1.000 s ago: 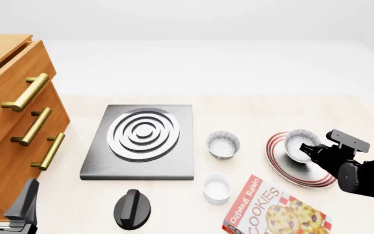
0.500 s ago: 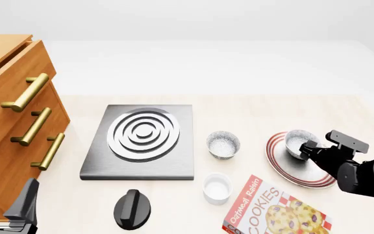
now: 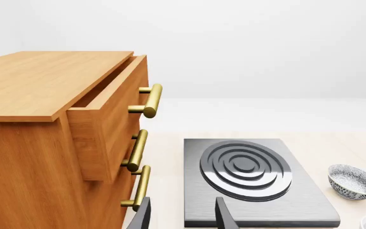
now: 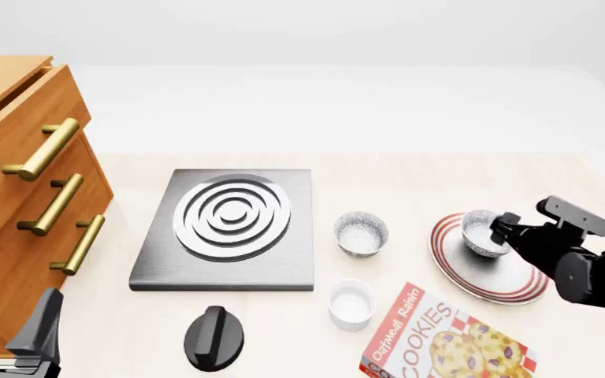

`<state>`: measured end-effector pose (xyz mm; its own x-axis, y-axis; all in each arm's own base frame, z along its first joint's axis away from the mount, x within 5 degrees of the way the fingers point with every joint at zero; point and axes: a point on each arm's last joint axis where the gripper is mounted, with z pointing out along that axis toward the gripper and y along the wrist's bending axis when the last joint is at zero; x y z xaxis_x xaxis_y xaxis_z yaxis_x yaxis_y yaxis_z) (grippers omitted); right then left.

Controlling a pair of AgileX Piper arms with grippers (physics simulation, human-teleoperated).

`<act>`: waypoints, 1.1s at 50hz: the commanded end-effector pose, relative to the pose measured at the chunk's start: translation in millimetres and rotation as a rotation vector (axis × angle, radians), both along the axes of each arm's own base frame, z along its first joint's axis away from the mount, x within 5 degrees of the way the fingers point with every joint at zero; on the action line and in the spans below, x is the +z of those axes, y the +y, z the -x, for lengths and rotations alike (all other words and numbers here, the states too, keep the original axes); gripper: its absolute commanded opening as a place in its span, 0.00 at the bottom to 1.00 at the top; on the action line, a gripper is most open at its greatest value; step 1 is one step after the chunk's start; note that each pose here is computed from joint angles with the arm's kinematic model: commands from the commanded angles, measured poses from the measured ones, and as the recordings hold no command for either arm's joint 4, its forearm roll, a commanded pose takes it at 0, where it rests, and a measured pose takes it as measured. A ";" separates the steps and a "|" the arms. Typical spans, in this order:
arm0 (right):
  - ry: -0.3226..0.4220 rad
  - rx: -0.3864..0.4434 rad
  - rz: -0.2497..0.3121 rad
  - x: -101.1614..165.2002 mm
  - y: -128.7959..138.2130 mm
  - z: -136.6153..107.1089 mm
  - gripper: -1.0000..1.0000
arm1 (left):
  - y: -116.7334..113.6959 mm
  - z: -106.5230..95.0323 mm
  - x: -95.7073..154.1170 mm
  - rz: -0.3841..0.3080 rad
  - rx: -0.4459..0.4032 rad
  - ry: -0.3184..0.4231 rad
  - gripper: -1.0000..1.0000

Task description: Pick the akita bowl next to the plate and place it on the plate.

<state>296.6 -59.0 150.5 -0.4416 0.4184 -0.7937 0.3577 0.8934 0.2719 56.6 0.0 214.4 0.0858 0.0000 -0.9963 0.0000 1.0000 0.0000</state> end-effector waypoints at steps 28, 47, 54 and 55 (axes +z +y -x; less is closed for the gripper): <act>-0.229 -0.038 0.005 86.6 6.1 52.5 1.00 | 0.0 0.0 0.0 0.000 0.000 0.000 1.00; -0.395 -0.057 0.007 111.2 16.6 109.9 1.00 | 0.0 0.0 0.0 0.000 0.000 0.000 1.00; -0.456 -0.064 -0.017 109.2 21.2 127.5 1.00 | 0.0 0.0 0.0 0.000 0.000 0.000 1.00; -0.464 -0.067 -0.014 107.9 21.0 129.9 1.00 | 0.0 0.0 0.0 0.000 0.000 0.000 1.00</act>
